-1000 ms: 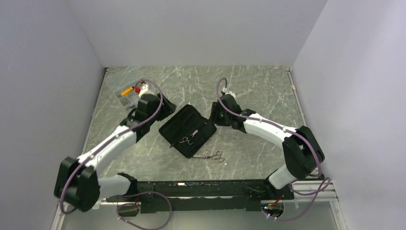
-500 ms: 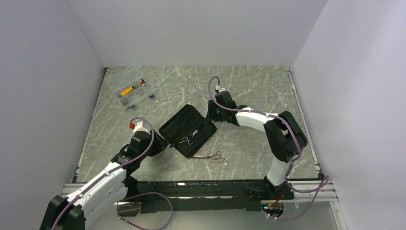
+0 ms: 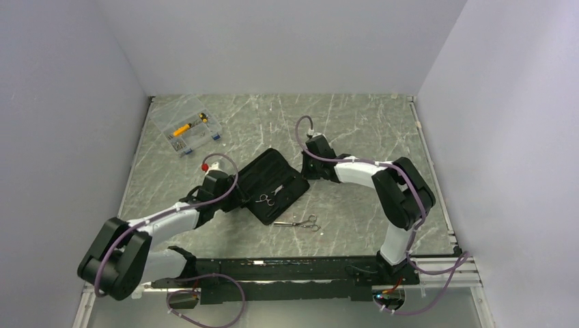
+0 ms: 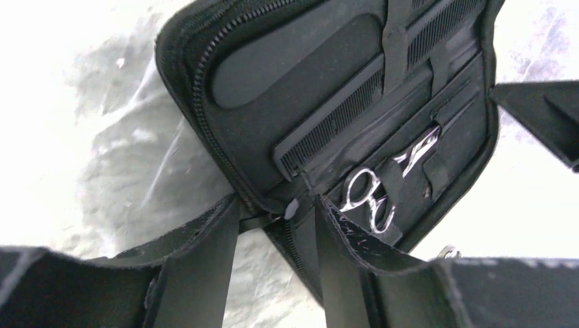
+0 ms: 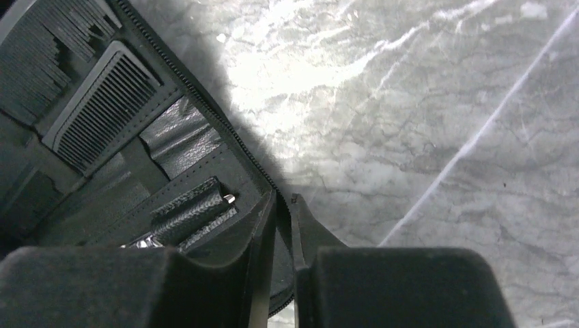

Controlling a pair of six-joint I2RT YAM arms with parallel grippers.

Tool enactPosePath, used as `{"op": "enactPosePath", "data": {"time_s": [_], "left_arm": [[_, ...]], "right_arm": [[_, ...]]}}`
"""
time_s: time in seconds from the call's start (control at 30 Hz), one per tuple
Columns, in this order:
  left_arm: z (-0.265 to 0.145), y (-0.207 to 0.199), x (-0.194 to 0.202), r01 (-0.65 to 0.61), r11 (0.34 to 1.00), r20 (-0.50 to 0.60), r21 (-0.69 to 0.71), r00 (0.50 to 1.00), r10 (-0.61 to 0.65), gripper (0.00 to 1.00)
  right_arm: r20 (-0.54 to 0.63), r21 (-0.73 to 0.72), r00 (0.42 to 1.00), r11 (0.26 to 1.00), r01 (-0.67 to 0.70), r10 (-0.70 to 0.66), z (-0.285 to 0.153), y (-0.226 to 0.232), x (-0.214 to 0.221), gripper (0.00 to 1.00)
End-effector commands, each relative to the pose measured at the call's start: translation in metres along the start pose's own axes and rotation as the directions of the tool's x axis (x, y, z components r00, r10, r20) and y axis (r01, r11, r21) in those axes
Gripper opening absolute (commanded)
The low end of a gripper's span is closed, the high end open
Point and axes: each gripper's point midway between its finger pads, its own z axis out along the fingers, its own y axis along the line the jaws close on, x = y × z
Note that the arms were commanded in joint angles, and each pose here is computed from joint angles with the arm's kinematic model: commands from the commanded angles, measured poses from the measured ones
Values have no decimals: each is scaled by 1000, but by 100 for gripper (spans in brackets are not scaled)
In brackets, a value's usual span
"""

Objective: Sort the hair-cutting tools

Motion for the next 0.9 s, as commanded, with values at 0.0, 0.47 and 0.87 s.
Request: {"op": "enactPosePath", "data": {"time_s": [0.0, 0.47, 0.87], "left_arm": [[11, -28, -17, -29, 998, 16, 59, 999, 28, 49], [65, -90, -66, -52, 992, 43, 115, 998, 48, 49], [39, -101, -94, -52, 991, 117, 123, 992, 38, 54]], "right_arm": [[-22, 82, 999, 996, -39, 41, -10, -23, 21, 9], [-36, 33, 980, 981, -193, 195, -50, -29, 81, 0], [45, 25, 984, 984, -174, 173, -85, -25, 58, 36]]}}
